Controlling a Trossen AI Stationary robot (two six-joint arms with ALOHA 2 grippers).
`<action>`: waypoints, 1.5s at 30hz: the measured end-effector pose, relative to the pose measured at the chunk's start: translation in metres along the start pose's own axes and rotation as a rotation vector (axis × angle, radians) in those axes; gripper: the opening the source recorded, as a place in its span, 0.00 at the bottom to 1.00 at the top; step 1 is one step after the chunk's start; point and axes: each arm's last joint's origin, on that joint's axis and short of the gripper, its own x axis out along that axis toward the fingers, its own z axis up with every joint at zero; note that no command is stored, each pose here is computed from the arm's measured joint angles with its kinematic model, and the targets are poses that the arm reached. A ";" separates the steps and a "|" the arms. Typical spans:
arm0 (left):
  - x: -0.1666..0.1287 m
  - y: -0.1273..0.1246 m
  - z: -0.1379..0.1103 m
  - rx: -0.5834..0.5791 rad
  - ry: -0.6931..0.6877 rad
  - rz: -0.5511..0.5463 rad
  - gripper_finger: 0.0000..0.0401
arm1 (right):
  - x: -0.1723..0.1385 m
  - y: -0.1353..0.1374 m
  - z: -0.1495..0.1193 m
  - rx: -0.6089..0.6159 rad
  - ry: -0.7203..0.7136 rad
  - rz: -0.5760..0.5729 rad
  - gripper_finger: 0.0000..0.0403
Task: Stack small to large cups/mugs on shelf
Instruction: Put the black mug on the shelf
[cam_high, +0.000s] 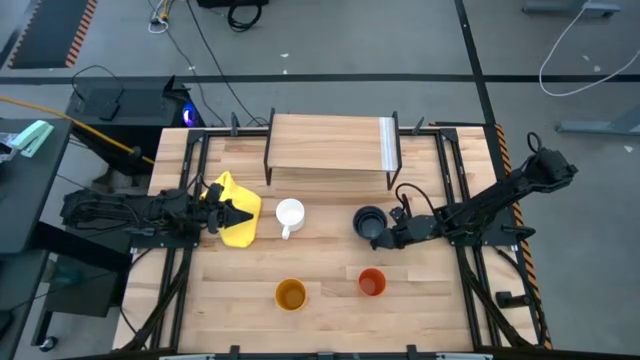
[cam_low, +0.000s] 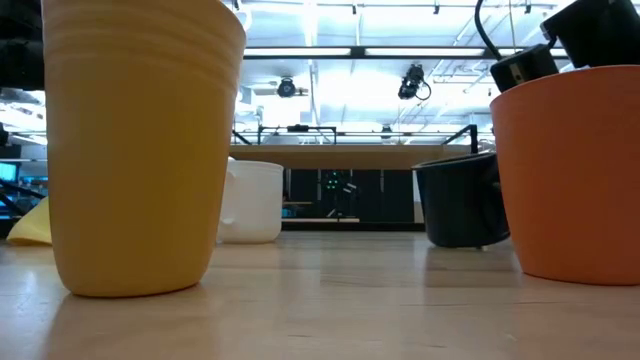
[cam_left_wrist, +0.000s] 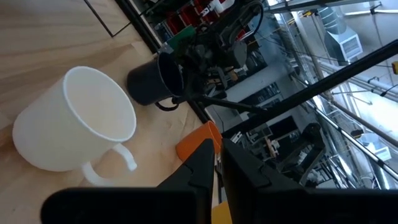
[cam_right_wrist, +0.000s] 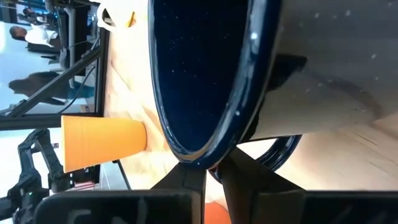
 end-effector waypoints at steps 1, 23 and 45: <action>0.000 0.000 0.000 0.000 0.000 0.000 0.09 | 0.000 0.000 0.000 -0.001 0.000 0.001 0.10; 0.000 0.000 0.000 -0.001 0.001 0.000 0.10 | 0.000 0.009 0.001 -0.009 -0.007 0.104 0.04; 0.000 0.000 0.000 -0.009 0.000 0.000 0.09 | -0.013 0.055 0.018 0.016 -0.170 0.540 0.03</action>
